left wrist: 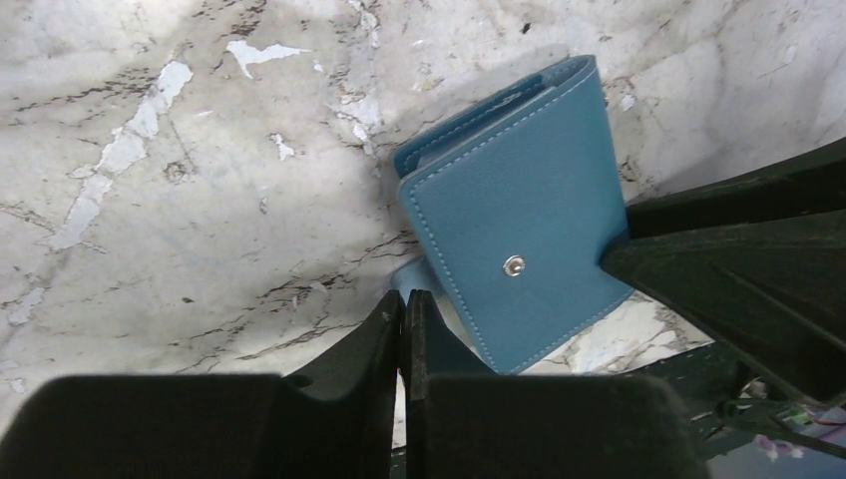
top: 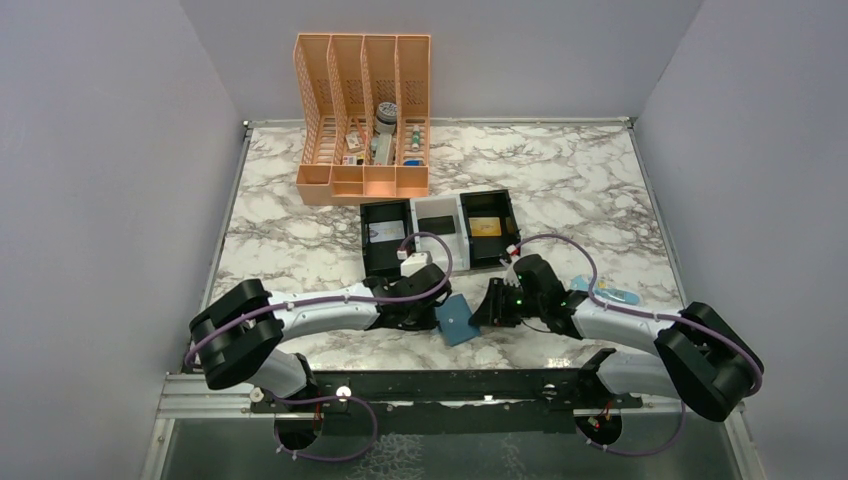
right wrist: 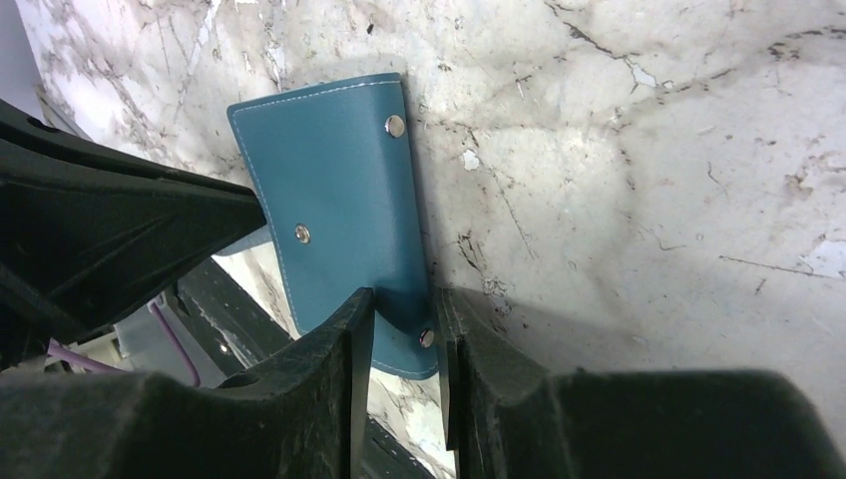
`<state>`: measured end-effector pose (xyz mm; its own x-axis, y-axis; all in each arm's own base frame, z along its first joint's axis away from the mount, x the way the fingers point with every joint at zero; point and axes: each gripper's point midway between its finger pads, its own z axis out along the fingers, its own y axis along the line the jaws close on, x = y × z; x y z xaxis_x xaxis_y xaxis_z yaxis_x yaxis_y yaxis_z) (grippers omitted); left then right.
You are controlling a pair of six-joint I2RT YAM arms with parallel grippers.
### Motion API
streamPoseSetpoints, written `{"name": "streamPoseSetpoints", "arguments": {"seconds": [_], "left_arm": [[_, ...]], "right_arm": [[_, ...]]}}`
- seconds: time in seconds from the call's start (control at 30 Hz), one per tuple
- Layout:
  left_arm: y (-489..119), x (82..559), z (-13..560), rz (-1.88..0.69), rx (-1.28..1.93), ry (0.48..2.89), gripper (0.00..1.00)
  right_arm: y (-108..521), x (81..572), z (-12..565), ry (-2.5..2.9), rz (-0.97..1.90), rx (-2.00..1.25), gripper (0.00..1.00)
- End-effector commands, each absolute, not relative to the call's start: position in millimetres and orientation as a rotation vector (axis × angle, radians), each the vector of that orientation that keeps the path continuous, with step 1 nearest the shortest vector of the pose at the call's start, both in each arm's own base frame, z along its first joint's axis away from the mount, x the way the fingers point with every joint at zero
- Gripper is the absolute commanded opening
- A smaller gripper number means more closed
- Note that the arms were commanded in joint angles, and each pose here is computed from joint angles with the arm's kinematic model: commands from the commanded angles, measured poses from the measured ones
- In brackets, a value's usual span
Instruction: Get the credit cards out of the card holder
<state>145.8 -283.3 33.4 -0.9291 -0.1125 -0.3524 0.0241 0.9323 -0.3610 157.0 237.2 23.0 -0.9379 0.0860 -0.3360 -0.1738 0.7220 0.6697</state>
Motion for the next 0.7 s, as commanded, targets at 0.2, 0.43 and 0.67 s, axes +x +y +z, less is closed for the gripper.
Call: {"name": "streamPoseSetpoints", "arguments": {"seconds": [0.2, 0.43, 0.67], "left_arm": [[-277, 142, 49, -0.606, -0.071, 2.656, 0.0], [-271, 152, 72, -0.558, 0.029, 2.587, 0.0], [-290, 157, 118, -0.686, 0.198, 2.485, 0.0]], "right_arm": [[240, 158, 30, 2.58, 1.054, -0.11, 0.34], [239, 168, 49, 2.523, 1.018, -0.145, 0.5], [239, 183, 71, 2.475, 0.955, -0.186, 0.53]]}}
